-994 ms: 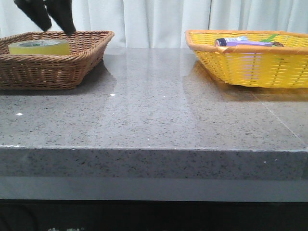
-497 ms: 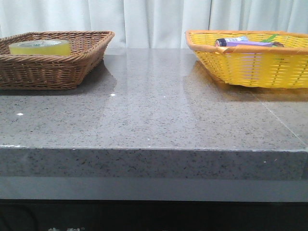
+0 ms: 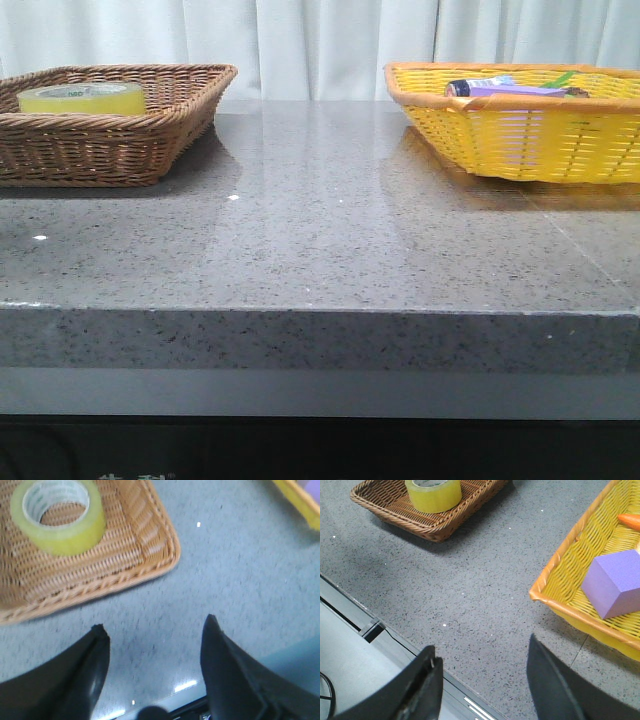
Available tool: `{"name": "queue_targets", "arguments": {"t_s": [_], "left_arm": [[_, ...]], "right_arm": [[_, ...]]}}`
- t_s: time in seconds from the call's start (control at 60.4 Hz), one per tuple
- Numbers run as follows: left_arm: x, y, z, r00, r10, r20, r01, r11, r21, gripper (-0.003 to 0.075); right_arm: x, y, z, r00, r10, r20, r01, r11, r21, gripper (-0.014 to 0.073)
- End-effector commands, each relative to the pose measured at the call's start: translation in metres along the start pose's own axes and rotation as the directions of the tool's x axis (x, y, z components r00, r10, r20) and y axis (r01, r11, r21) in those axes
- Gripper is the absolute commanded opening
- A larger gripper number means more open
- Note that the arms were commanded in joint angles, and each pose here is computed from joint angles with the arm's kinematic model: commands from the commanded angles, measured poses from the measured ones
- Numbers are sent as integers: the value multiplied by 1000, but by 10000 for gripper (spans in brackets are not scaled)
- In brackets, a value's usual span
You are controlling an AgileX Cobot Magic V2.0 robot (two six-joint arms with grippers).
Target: Transfer tape with both arms
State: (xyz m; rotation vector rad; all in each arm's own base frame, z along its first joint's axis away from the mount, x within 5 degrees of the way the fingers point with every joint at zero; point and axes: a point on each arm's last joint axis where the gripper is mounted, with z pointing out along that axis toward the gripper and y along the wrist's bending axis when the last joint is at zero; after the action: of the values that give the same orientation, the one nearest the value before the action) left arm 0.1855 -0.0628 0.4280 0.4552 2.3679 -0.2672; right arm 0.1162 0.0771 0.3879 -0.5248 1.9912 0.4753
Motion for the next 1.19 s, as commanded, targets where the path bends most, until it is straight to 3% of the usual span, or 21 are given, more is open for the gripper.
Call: {"name": "queue_targets", "arguments": {"t_s": [0.0, 0.199, 0.364, 0.696, 0.894, 0.977, 1.176], "left_arm": [[19, -5, -18, 993, 16, 115, -15, 1000, -8, 388], [78, -9, -36, 976, 31, 216, -23, 999, -41, 342], [109, -11, -44, 934, 40, 355, -21, 998, -58, 324], [115, -8, -34, 875, 29, 483, 6, 998, -70, 318], [113, -8, -35, 864, 30, 502, 7, 997, -72, 237], [113, -8, -35, 864, 30, 503, 8, 997, -73, 169], [113, -8, -35, 864, 30, 503, 8, 997, -73, 16]], "right_arm": [[-14, 1, -7, 994, 5, 105, -5, 1000, -2, 414], [-15, 1, -7, 993, 5, 117, -5, 1000, -1, 414], [-15, 1, -7, 993, 5, 117, -5, 1000, -1, 414], [-15, 1, -7, 993, 4, 118, -4, 1000, 0, 414], [-14, 1, -7, 994, 4, 113, -4, 1000, -1, 403], [-14, 1, -7, 994, 4, 108, -4, 1000, -1, 322], [-14, 1, -7, 994, 4, 105, -4, 1000, -1, 27]]}}
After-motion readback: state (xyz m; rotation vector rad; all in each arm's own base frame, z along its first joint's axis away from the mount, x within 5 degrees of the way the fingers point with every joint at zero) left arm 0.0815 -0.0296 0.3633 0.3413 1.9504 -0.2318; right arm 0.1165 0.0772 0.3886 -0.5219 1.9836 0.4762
